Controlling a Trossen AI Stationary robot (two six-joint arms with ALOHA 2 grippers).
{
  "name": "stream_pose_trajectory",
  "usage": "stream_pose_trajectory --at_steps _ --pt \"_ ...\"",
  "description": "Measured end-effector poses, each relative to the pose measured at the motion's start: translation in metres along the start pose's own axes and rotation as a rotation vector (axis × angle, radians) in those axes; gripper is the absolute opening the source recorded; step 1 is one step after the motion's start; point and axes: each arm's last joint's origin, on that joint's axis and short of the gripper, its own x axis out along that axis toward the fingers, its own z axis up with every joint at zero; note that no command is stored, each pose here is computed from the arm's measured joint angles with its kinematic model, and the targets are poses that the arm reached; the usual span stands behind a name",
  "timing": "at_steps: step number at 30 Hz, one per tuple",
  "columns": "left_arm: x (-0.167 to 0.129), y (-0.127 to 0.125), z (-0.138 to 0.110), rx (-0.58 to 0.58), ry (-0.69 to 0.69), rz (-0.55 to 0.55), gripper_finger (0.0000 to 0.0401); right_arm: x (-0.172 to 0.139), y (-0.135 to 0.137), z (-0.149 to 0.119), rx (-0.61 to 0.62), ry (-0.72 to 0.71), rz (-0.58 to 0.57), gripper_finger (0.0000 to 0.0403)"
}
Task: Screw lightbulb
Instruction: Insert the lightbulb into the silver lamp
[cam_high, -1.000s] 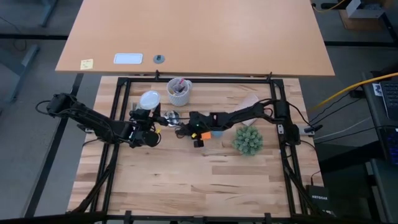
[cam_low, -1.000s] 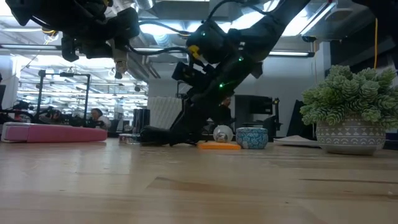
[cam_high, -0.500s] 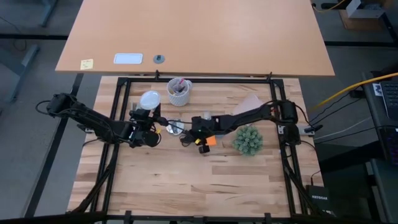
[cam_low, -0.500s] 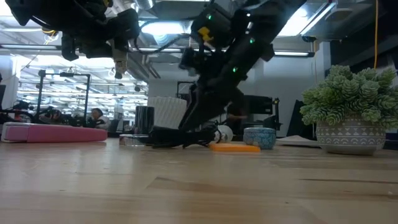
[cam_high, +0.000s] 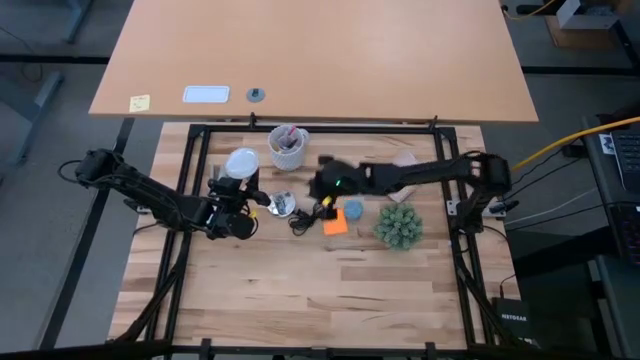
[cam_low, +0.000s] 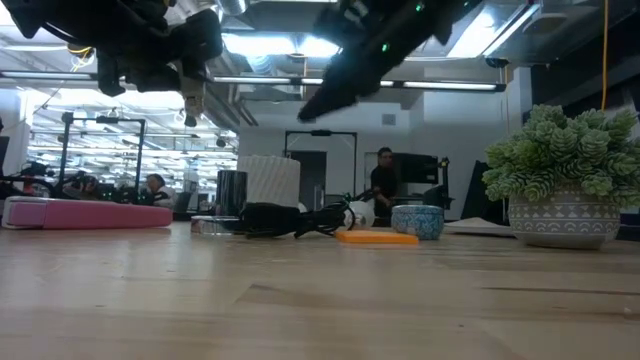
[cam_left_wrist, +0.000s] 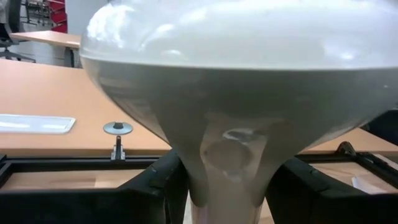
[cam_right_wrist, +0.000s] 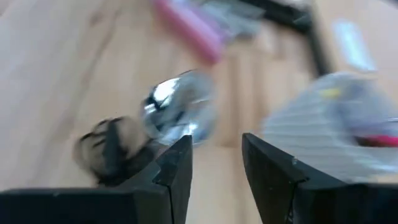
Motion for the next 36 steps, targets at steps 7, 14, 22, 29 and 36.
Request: stream_pose_trajectory --at_steps 7,14,22,29,36 --pt "-0.004 -0.001 -0.001 0.027 0.022 -0.032 0.0159 -0.044 -0.059 0.004 0.048 -0.078 -0.168 0.0143" --pt "-0.005 -0.005 -0.009 0.123 0.13 -0.119 0.0159 -0.049 -0.091 -0.009 0.136 -0.046 -0.329 0.0143" --pt "-0.003 -0.026 -0.015 0.236 0.191 -0.257 0.0159 -0.033 -0.096 -0.01 0.142 -0.226 -0.046 0.0143" --pt "0.011 -0.042 -0.021 0.278 0.207 -0.369 0.0159 -0.012 -0.093 -0.013 0.155 -0.358 0.189 0.0143" --pt "0.02 -0.043 -0.033 0.291 0.225 -0.346 0.0159 -0.001 -0.087 -0.019 0.173 -0.365 0.317 0.0143"
